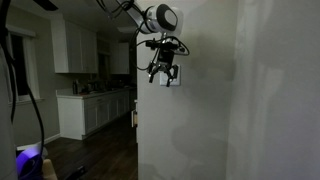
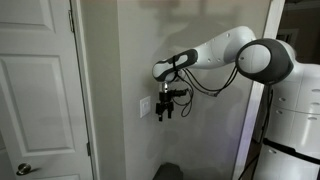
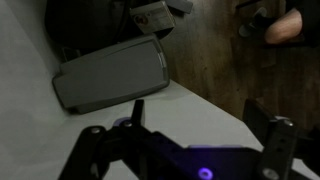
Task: Turn on the left light switch
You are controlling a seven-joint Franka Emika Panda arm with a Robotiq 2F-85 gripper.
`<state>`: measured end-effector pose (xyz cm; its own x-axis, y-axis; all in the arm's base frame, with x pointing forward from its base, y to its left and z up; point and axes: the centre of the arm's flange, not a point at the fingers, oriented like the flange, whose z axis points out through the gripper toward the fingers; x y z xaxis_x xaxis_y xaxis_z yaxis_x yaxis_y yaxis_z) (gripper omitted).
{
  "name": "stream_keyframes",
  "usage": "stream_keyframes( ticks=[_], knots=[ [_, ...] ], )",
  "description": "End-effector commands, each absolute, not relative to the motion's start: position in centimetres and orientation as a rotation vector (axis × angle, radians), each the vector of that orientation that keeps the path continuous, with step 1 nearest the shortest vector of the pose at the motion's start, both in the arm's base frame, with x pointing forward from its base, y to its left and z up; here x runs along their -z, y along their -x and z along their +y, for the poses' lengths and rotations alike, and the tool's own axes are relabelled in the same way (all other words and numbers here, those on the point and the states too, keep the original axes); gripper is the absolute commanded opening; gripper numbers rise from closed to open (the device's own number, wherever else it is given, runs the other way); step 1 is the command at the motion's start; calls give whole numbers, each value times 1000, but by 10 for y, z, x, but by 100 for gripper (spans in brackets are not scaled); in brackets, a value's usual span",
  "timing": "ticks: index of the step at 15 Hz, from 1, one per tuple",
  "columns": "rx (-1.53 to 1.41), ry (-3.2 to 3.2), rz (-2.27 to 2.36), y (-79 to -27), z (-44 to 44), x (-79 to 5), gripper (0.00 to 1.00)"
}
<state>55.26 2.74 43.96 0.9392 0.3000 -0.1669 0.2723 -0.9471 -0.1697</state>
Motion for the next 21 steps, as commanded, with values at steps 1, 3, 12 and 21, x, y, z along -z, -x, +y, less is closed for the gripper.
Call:
stream_keyframes(
  ticks=[1, 3, 12, 21],
  knots=[
    [-239, 2915, -470, -544, 18, -443, 100],
    [-195, 2921, -501, -530, 14, -450, 100],
    [276, 2950, -564, -492, -1, -478, 75],
    [552, 2879, -621, -503, 7, -480, 20]
  ],
)
